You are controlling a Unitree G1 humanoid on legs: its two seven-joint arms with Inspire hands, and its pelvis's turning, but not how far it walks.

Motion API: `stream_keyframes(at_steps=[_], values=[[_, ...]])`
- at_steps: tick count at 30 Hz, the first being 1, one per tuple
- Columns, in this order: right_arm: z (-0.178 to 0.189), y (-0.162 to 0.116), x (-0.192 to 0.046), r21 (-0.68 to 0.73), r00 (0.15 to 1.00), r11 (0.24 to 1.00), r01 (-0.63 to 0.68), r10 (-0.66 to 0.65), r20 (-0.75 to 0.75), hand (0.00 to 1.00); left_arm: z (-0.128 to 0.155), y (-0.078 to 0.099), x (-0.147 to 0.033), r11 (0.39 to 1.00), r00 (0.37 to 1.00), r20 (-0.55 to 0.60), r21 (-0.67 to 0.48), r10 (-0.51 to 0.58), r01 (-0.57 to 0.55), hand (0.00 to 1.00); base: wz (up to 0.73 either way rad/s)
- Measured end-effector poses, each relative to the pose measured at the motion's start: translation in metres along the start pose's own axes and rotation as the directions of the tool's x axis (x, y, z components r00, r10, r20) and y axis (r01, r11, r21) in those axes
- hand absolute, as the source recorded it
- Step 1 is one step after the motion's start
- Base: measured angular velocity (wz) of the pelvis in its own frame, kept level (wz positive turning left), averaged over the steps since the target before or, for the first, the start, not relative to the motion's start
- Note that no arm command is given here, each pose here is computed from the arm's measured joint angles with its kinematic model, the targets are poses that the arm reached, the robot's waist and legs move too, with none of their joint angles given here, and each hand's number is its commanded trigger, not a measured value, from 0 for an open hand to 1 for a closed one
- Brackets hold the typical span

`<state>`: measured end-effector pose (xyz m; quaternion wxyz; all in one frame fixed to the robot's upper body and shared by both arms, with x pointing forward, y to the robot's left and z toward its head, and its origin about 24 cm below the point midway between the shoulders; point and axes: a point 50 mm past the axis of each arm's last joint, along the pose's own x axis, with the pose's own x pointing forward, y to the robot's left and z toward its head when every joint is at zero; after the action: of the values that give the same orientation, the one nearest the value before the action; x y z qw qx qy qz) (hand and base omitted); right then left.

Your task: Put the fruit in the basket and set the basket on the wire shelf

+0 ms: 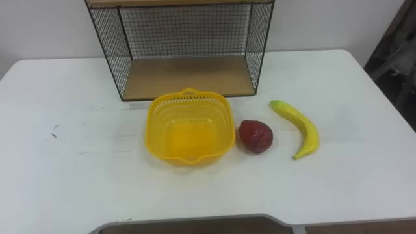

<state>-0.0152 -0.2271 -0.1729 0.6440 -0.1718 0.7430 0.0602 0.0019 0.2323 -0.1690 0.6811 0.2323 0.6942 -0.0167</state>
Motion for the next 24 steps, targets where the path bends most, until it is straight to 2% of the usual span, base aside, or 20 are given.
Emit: stream_keyframes(at_steps=[16,21,24], values=[[0.0006,-0.0011,-0.0001,0.002,1.0,1.0,0.023,-0.023,0.003,0.0,-0.0011,-0.0021,-0.0001,1.0,1.0,-0.001,-0.002,-0.006,0.006,0.0,0.0],[0.0018,-0.0014,-0.0001,0.066,0.999,0.997,0.04,-0.041,0.008,0.0,-0.001,-0.002,0.0,1.0,1.0,-0.002,0.0,-0.006,0.006,0.0,0.0],[0.0,-0.0009,0.0001,0.164,0.999,0.986,0.041,-0.042,0.002,0.0,-0.0009,-0.002,0.0,1.0,1.0,0.001,-0.002,-0.006,0.006,0.0,0.0]])
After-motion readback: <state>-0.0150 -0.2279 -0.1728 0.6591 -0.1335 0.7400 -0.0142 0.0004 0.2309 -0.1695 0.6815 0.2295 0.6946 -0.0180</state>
